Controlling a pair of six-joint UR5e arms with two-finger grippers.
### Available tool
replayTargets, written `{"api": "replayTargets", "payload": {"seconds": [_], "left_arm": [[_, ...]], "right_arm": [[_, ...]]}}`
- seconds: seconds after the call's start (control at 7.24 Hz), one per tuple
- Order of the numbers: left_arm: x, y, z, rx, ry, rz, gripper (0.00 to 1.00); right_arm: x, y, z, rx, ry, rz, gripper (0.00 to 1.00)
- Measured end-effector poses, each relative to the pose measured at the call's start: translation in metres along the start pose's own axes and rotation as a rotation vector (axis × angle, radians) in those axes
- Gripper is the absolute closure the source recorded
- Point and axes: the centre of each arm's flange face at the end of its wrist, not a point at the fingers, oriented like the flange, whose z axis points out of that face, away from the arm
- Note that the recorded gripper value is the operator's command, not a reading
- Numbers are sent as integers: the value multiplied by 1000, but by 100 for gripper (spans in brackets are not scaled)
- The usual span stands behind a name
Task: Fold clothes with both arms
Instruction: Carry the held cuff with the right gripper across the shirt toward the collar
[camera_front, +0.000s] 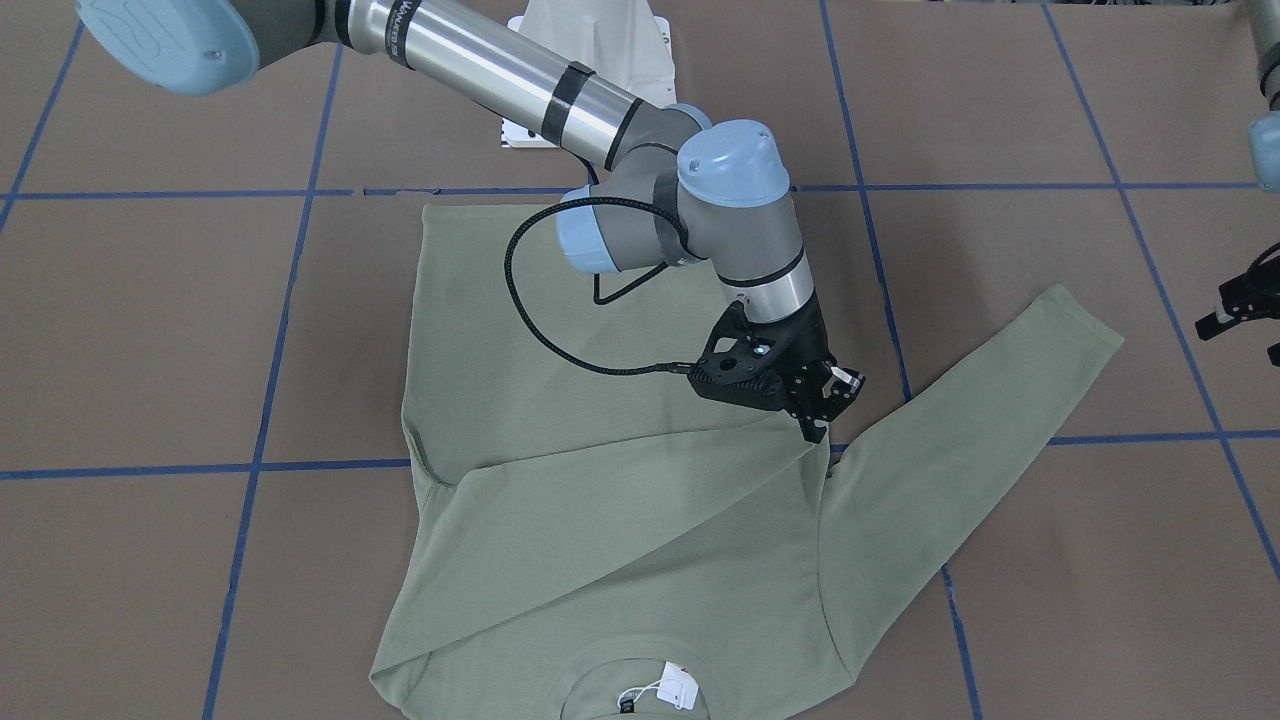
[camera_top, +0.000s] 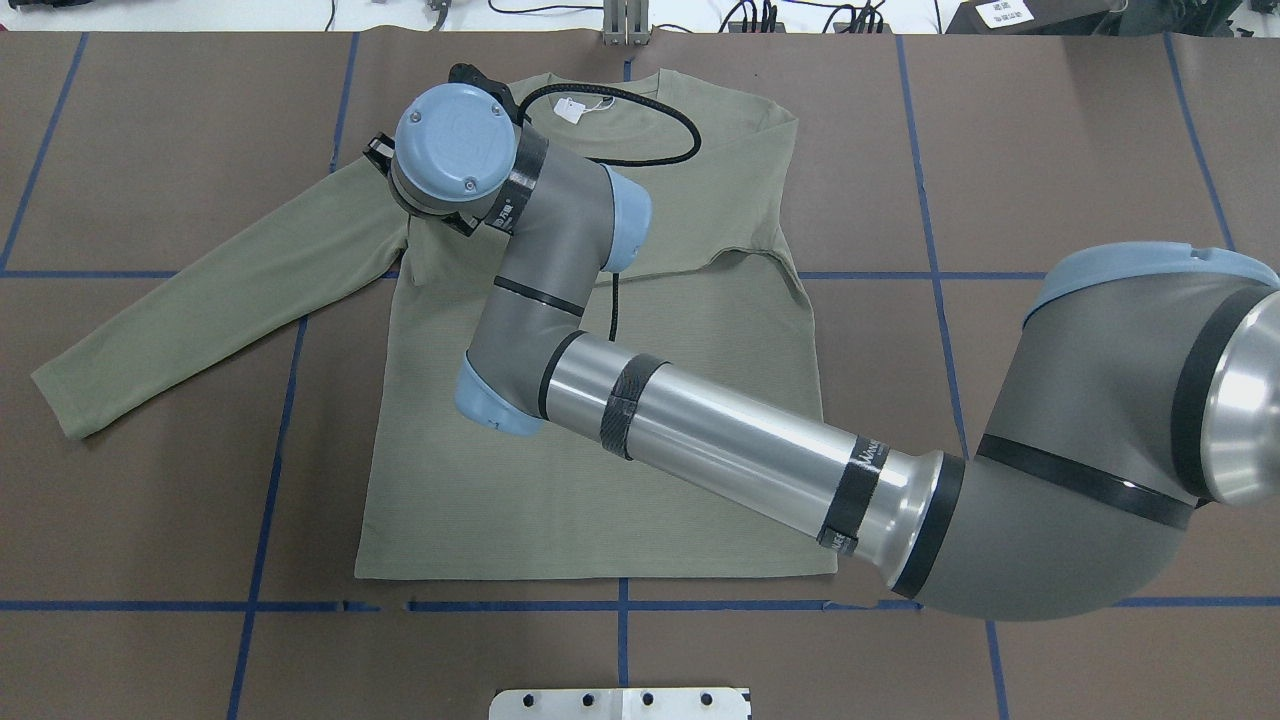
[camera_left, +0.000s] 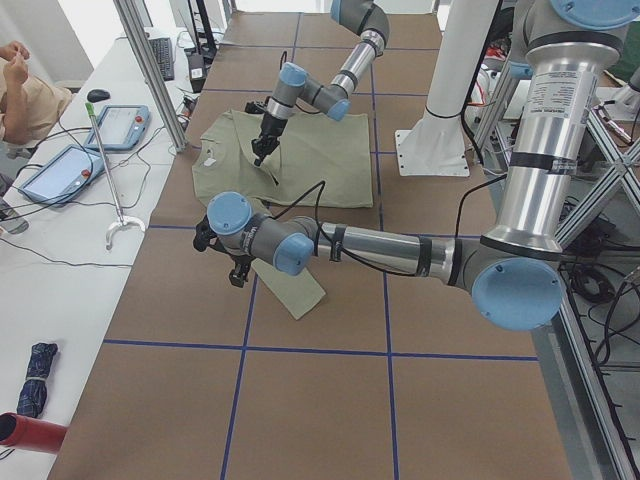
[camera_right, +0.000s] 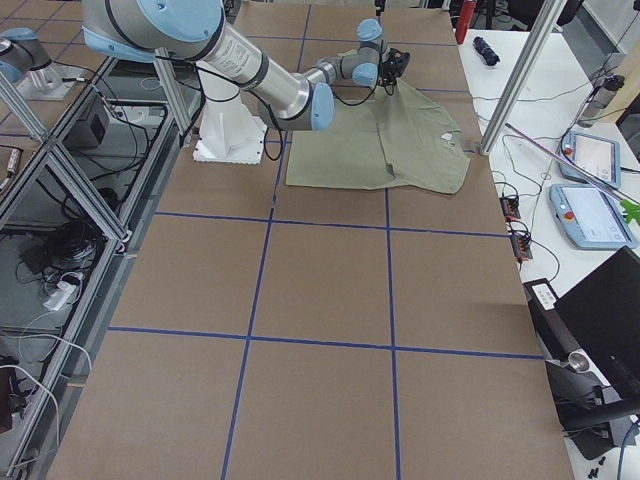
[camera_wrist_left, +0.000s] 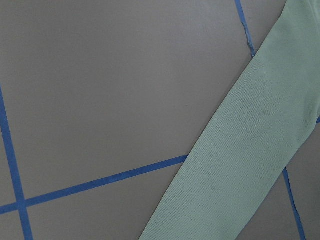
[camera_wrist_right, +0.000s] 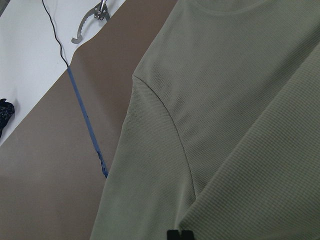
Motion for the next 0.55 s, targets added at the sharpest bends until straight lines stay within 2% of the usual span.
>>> {"api": "replayTargets", "payload": {"seconds": [0.14, 0.55], "left_arm": [[-1, 0, 1, -1, 0, -1, 0], [2, 2, 5, -7, 2, 11, 0]], "right_arm": [[2, 1, 6, 11, -10, -4, 3], [-11, 2, 11, 50, -18, -11, 1]]}}
